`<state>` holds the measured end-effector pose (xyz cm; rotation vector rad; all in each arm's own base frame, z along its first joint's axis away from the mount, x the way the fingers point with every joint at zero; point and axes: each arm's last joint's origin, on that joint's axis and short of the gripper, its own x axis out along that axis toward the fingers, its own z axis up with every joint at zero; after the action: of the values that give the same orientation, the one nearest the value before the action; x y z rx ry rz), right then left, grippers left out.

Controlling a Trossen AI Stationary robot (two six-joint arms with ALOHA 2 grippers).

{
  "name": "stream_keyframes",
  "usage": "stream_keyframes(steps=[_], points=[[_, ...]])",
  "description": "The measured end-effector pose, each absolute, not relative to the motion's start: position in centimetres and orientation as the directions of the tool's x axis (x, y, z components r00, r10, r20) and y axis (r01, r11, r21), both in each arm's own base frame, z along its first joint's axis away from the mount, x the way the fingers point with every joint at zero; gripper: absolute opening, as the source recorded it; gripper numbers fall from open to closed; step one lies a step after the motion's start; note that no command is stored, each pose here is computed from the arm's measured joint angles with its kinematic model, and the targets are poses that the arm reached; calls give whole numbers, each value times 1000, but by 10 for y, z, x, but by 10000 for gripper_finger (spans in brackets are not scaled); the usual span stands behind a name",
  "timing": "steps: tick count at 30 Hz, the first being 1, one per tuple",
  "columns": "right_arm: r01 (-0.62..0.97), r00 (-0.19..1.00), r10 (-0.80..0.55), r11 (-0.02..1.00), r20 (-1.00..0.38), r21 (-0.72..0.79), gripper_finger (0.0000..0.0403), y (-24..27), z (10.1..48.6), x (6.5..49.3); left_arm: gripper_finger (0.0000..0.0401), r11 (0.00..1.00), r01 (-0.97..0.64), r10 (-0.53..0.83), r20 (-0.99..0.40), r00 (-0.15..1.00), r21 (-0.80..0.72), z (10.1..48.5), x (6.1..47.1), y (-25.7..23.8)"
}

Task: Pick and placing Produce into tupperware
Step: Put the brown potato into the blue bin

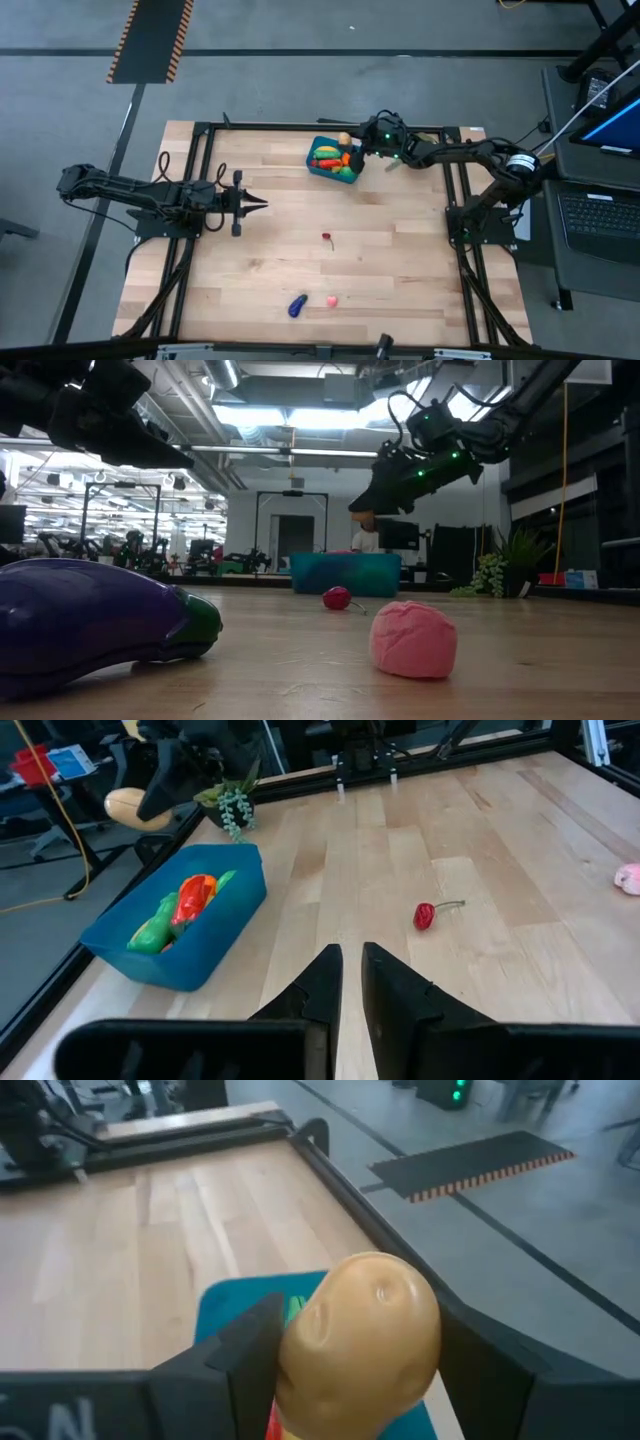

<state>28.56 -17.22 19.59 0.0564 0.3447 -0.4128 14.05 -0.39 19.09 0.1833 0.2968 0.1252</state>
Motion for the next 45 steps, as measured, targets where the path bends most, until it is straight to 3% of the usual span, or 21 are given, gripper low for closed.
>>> stream_keyframes(steps=[10,17,34,45], points=[[342,825,-308,939,-475,-15,226,-169,186,283,45,975,-95,149,-279,949,199,191,141,-4],[315,795,-284,948,-536,-35,226,-175,207,293,32,975,-96,150,-279,949,199,191,141,-4],[253,635,-137,967,-760,36,226,-214,198,343,1,976,-96,150,-279,948,198,191,140,-4],[267,574,-107,962,-811,62,226,-221,184,345,24,975,-91,150,-302,941,202,189,140,-4]])
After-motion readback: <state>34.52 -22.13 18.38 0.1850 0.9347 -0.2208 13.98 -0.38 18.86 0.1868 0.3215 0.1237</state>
